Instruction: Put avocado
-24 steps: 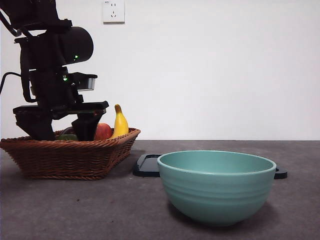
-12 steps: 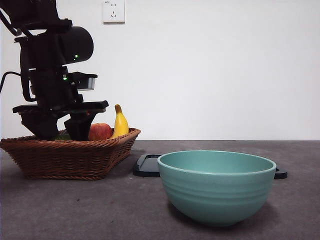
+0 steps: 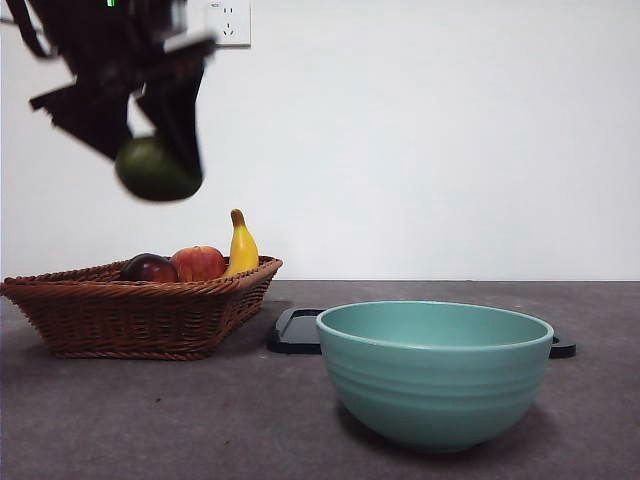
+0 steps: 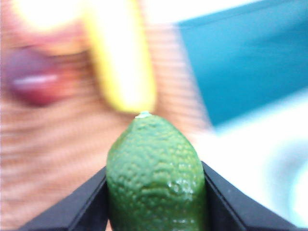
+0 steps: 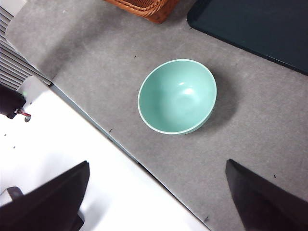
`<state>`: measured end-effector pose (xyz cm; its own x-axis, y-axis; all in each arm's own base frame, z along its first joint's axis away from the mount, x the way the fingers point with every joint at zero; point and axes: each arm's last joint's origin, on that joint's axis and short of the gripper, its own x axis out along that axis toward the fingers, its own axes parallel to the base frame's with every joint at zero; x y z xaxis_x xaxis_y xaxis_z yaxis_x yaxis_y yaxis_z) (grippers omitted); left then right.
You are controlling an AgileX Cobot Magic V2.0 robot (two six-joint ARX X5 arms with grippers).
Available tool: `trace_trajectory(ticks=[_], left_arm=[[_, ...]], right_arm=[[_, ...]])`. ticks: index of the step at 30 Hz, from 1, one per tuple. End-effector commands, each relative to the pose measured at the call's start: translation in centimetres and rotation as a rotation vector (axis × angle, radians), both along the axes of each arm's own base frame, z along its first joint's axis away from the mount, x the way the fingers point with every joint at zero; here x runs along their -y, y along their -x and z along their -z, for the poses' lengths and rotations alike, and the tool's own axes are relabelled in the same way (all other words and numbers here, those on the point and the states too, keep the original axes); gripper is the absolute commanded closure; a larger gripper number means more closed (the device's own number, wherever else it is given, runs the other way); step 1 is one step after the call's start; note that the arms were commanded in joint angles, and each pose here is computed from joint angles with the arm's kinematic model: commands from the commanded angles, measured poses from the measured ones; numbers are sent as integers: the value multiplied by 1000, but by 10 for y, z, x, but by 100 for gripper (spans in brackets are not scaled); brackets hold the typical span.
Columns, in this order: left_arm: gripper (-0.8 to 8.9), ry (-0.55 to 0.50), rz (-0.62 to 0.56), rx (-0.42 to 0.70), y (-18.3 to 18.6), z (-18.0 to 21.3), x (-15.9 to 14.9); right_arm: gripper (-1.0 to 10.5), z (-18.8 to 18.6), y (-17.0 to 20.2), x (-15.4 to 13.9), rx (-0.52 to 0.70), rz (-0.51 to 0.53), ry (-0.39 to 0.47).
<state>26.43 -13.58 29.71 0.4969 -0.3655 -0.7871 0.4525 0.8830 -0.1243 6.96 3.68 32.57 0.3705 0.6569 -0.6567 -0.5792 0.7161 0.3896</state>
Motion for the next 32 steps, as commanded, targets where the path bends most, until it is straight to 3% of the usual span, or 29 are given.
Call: trace_trajectory(ticks=[1,14,23,32], left_arm=[[637,63,104,5,15,-14,13],[637,76,456,-32,65,3,101],[637,25,541,-95,64,54,149],[637,-44,539,-97,60,91,171]], right_arm=[[493,-5,-1,-1,17,3,-6],[492,-5,-2,0,25,27,21],[492,-5,-2,0,27,34,29],[492,-5,-2,0,27,34,29]])
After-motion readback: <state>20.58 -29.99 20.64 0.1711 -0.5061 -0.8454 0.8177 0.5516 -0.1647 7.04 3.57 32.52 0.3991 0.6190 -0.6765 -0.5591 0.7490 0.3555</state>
